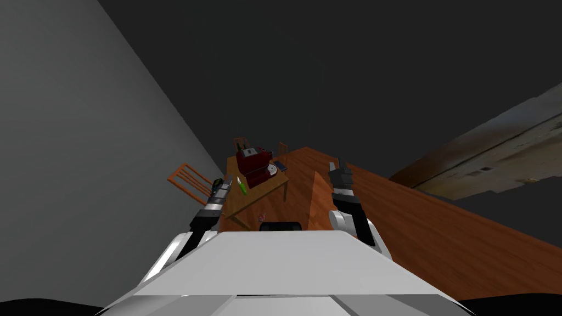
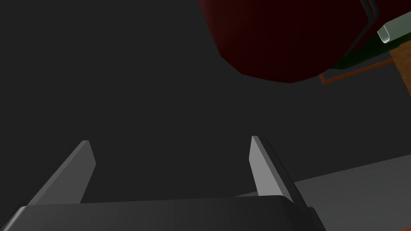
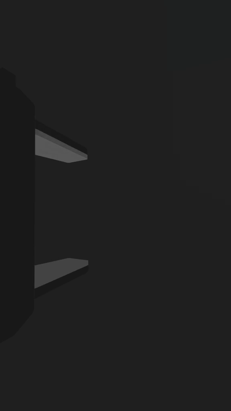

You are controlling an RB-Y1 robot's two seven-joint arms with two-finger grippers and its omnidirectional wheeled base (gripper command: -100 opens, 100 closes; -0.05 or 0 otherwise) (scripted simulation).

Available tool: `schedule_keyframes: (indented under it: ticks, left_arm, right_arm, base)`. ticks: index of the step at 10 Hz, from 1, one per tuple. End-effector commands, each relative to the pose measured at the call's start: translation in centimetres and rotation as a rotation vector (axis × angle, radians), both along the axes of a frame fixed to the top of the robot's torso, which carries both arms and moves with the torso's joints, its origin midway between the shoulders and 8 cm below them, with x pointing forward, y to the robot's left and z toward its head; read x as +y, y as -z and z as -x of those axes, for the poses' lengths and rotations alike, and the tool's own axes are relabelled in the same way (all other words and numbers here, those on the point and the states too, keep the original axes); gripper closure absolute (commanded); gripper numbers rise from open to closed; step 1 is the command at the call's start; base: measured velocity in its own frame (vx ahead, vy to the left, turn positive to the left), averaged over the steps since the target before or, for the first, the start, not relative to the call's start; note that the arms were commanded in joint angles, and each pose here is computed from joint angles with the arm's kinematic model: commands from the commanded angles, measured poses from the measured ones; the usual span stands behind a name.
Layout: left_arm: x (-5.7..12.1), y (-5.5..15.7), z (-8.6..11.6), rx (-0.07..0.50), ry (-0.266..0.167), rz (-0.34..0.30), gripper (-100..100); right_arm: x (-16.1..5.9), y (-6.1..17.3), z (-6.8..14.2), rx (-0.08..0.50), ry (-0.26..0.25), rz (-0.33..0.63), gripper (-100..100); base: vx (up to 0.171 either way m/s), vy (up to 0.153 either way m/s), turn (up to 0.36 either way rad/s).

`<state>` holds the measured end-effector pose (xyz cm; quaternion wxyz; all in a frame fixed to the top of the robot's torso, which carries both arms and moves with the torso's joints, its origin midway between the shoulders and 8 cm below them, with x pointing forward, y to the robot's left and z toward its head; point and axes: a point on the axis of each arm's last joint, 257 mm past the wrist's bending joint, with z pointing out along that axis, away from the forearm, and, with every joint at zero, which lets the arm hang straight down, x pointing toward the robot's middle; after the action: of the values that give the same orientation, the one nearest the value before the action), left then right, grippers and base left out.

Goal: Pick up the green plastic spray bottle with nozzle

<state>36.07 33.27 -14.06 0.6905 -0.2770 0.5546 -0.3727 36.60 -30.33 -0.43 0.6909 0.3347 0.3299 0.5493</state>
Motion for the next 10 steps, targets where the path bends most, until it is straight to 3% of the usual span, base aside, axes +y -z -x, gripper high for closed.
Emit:
schedule_keyframes:
  ticks: [1,4,8,9,10]
  left_arm:
    - [0.9,2.0,0.0,0.045,-0.022,-0.005,-100]
    - [5.7,8.5,2.0,0.230,-0.122,-0.053,-100]
    - [12.4,15.7,6.5,0.453,-0.263,-0.122,-100]
    - [14.0,17.2,7.8,0.504,-0.297,-0.142,-100]
    - [14.0,17.2,7.8,0.504,-0.297,-0.142,-100]
  right_arm:
    - [0.0,0.0,0.0,0.000,0.000,0.000,0]
    - [0.0,0.0,0.0,0.000,0.000,0.000,0]
    - [0.0,0.0,0.0,0.000,0.000,0.000,0]
    - [0.0,0.0,0.0,0.000,0.000,0.000,0]
    - [0.0,0.0,0.0,0.000,0.000,0.000,0]
  base:
    - [0.041,-0.055,-0.051]
    - [0.058,-0.074,-0.160]
    - [0.074,-0.092,-0.188]
    - [0.083,-0.068,-0.175]
    - [0.056,-0.044,-0.035]
